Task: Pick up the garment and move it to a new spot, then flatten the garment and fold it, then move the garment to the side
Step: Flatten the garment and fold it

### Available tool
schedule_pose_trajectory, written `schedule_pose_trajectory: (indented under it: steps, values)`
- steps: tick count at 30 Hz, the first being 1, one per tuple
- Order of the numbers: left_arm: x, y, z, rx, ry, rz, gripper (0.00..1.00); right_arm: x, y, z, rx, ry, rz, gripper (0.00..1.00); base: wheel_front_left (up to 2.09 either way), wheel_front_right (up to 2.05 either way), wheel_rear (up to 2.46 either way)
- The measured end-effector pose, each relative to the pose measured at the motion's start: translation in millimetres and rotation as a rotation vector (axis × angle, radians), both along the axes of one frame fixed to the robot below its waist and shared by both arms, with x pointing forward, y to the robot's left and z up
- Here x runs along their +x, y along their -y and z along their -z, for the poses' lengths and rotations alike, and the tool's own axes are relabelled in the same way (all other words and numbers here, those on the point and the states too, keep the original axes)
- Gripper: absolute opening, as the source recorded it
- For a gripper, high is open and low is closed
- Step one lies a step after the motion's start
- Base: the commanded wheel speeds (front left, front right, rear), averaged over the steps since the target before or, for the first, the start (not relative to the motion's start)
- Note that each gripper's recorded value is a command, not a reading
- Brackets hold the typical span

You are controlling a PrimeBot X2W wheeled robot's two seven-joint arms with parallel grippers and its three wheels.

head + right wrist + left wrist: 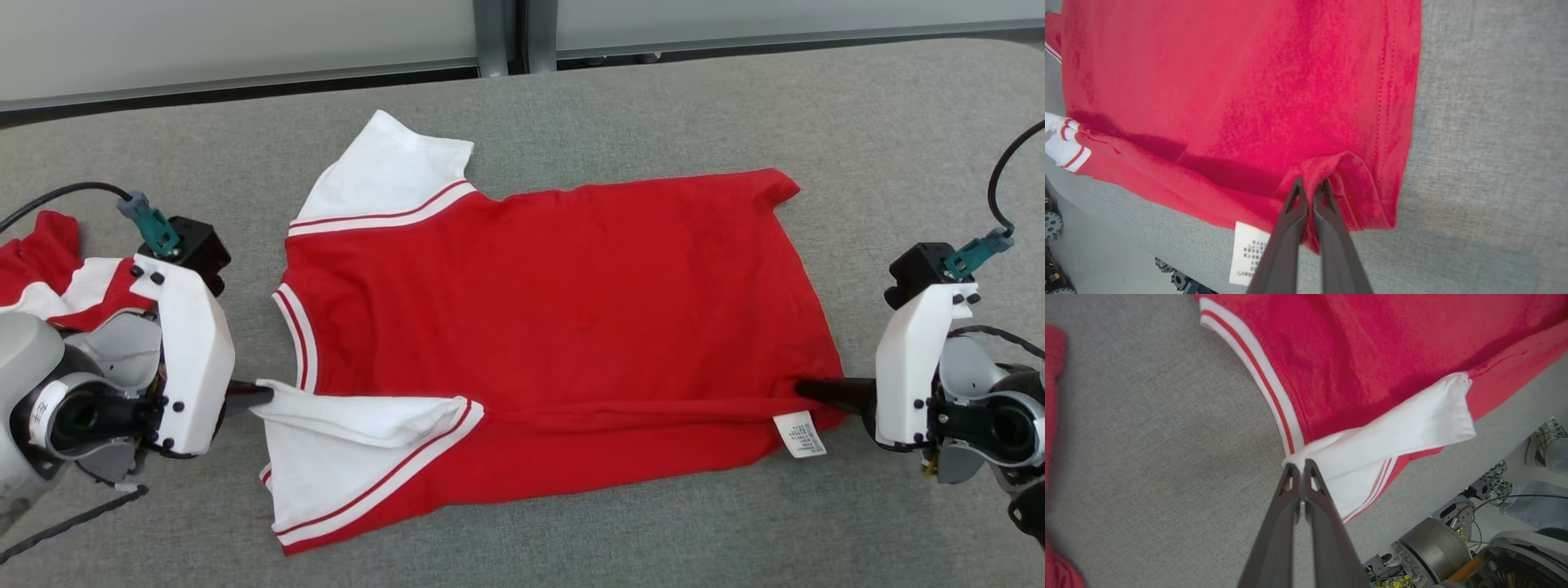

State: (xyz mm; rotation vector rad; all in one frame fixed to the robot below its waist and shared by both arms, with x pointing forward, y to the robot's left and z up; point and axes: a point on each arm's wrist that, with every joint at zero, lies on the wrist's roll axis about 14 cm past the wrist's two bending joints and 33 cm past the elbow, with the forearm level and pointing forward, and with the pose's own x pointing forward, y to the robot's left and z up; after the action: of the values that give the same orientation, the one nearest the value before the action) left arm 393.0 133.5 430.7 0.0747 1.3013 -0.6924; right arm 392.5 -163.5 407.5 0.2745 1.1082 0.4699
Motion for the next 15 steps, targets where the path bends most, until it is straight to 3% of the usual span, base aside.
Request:
schedule_pose_trajectory:
  steps: [3, 9, 12, 13, 14, 15]
  values:
    - [4.7, 2.0, 6.7, -0.003, -0.007, -0.004, 0.0, 5.1, -1.9, -1.0, 0.002, 0.01, 0.014, 0.0, 0.0, 0.0, 0.0]
    - [11.7, 1.5, 13.4, -0.004, -0.005, -0.02, 0.0, 14.0, -5.5, -7.4, 0.01, 0.032, 0.038, 0.24, 0.0, 0.0, 0.0]
    - [14.2, 0.8, 15.3, -0.006, -0.005, -0.031, 0.0, 16.8, -7.9, -9.4, 0.012, 0.035, 0.041, 0.48, 0.0, 0.0, 0.0]
    - [15.4, 0.9, 15.4, -0.008, -0.004, -0.032, 0.0, 18.7, -8.7, -10.6, 0.014, 0.042, 0.046, 0.9, 0.0, 0.0, 0.0]
    - [18.3, 1.7, 14.5, -0.015, 0.006, -0.038, 0.45, 20.4, -8.4, -11.7, 0.012, 0.048, 0.05, 1.0, 0.0, 0.0, 0.0]
    - [21.8, 1.5, 13.6, -0.018, 0.018, -0.047, 0.45, 21.4, -8.3, -12.4, 0.01, 0.049, 0.052, 1.0, 0.0, 0.0, 0.0]
